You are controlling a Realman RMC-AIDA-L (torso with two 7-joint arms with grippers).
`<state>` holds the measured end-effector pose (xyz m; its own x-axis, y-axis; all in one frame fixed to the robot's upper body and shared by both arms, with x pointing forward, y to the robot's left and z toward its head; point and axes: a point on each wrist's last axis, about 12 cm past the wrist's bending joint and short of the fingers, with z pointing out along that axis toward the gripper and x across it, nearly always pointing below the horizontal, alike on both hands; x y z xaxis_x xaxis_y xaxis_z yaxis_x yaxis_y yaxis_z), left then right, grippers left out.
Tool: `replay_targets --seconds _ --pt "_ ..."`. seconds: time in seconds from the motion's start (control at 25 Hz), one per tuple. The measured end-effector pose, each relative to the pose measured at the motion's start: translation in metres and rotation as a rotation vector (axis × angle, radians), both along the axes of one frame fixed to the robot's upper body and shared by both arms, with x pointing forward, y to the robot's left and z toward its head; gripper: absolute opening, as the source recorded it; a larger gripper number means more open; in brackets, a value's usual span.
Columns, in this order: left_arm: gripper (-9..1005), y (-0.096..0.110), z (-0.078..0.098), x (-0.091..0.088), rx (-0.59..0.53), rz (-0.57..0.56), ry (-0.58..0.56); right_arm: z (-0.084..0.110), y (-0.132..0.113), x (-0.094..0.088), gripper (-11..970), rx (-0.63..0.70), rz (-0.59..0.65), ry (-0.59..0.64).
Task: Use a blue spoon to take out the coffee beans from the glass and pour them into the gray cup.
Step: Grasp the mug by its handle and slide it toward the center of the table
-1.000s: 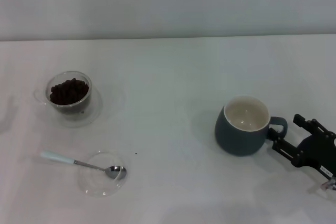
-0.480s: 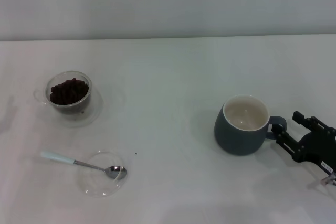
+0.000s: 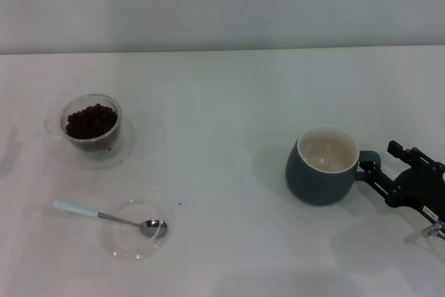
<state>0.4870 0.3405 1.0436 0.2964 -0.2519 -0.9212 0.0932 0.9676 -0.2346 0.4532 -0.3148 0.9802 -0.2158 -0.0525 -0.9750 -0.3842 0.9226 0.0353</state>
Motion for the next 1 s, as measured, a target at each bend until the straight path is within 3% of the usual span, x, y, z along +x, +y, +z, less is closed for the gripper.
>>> replay_targets --seconds 0.76,0.88,1.0 --pt "861 -0.0006 -0.0006 0.0011 0.0 -0.002 0.007 0.0 0.006 0.0062 635 -0.021 0.019 0.006" --pt "861 -0.0022 -0.0011 0.0012 -0.001 -0.007 0.009 0.0006 0.0065 0.0072 416 -0.021 0.02 0.003" --pt "861 -0.0025 -0.0017 0.0006 -0.002 -0.007 0.012 0.0011 0.0069 0.0084 402 -0.02 0.02 0.001"
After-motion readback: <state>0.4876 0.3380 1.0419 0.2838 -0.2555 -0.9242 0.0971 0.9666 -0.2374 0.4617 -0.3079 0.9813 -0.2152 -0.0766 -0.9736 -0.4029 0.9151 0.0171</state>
